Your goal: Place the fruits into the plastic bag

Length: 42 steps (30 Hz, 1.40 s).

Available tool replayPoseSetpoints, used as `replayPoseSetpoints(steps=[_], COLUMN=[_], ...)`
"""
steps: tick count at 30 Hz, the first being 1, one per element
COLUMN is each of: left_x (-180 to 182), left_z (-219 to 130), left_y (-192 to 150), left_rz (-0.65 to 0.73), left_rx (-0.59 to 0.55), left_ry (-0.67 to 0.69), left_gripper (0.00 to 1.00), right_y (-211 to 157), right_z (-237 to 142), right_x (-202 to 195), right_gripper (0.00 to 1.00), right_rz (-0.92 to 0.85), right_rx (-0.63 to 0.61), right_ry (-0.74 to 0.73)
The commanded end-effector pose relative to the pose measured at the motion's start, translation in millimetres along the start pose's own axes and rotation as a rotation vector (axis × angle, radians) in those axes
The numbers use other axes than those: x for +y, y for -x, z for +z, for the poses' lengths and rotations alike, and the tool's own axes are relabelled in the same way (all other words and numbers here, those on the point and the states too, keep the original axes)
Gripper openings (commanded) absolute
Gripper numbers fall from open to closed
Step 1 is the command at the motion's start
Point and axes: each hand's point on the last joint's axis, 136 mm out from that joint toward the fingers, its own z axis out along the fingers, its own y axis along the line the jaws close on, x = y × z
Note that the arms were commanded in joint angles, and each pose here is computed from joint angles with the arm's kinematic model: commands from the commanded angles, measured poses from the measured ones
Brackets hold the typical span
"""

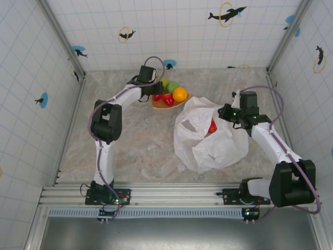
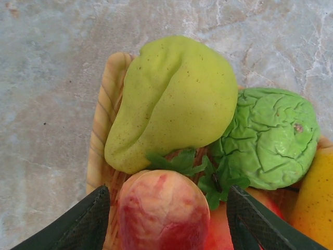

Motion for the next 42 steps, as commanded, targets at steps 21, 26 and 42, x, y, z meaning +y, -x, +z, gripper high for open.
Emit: replayPoseSetpoints(steps=[21, 26, 42], left_x=[1, 2, -4], left_z=[19, 21, -20], left_y=[-22, -25, 17], left_rz=[0.017, 0.016, 0.033], left_rx=[0.097, 0.106, -0.017], left_ry=[-0.020, -0.019, 0.005], left_gripper=[0.57, 0.56, 0.46], right_y=[5, 4, 4], right_z=[-5, -6, -6], right_x=[3, 2, 2], right_gripper=[0.03, 0.02, 0.02], right_rz=[-0.011, -0.008, -0.008], right_rx=[-0.007, -0.007, -0.009], right_ry=[0.009, 0.008, 0.009])
